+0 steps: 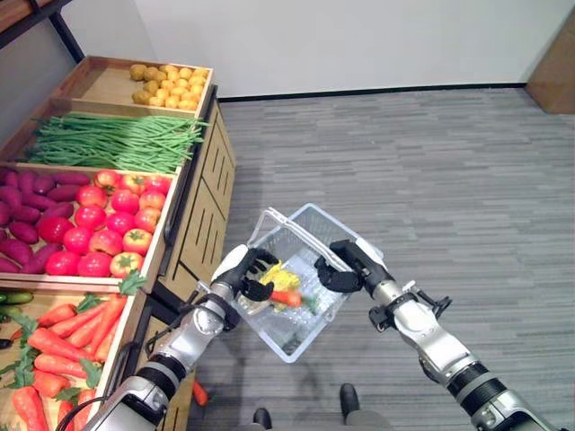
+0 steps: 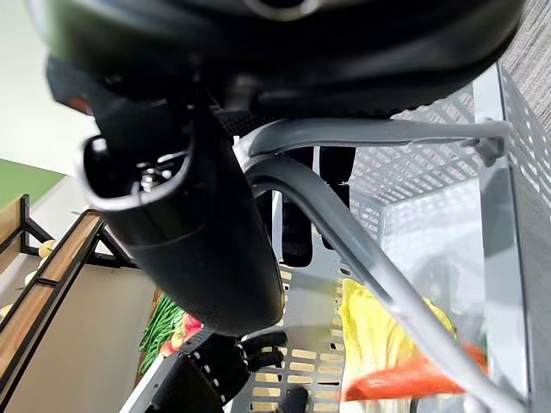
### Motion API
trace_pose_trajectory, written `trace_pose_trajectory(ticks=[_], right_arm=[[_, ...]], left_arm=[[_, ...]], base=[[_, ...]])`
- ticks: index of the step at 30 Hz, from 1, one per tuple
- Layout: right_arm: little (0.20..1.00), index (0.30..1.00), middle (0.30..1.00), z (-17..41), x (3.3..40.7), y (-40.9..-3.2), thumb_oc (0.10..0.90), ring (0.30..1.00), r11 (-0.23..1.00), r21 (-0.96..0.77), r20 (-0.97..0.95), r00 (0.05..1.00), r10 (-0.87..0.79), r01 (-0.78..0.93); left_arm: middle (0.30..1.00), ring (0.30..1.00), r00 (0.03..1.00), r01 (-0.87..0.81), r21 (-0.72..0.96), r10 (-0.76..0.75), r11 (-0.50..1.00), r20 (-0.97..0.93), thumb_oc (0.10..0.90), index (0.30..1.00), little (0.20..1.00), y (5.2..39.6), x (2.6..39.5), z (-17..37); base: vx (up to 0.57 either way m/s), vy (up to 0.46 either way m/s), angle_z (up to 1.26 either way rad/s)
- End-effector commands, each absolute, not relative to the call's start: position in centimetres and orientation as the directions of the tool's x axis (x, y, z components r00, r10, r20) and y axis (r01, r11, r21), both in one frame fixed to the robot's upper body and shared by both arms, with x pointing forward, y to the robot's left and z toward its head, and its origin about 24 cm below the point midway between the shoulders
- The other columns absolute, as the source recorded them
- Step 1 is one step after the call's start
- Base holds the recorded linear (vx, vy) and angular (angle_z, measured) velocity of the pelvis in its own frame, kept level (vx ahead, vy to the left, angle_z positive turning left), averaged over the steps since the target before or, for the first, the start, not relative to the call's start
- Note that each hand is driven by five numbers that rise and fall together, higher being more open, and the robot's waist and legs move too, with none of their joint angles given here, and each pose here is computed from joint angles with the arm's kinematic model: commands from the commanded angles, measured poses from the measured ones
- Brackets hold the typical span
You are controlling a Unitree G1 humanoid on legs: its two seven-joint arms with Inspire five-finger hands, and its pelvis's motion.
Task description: Get the vegetables into the basket
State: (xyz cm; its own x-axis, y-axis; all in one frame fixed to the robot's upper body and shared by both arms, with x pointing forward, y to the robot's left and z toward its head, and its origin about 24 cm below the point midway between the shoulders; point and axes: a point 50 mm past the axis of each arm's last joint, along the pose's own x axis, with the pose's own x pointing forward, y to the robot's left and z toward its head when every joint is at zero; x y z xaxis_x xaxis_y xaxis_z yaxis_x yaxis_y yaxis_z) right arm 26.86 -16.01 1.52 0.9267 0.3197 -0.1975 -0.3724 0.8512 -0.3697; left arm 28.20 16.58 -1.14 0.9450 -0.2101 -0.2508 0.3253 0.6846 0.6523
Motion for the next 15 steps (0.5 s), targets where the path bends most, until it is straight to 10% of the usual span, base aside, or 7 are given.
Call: trace_pose_trajectory(ticks=[1,15], right_arm=[[0.300,0.300,0.300,9.6,29.0,-13.8,0.400,0.300,0.932,-0.236,0.249,0.910,0.331,-0.275],[0.300,0.300,0.300,3.9,28.0,-24.1,0.400,0.300,0.867,-0.493,0.007,0.997,-0.082,0.075]], left_arm=[[1.000,1.000,0.972,0.220,0.671,-0.220,0.708,-0.086,0.900,1.000,1.000,16.5,30.3,2.0],[1.000,1.000,0.940,0.310,0.195,-0.331,0.931,0.086,0.900,1.000,1.000,17.2,24.8,5.4]], base=[[0.00,0.000,0.00],[0.00,-0.010,0.03]])
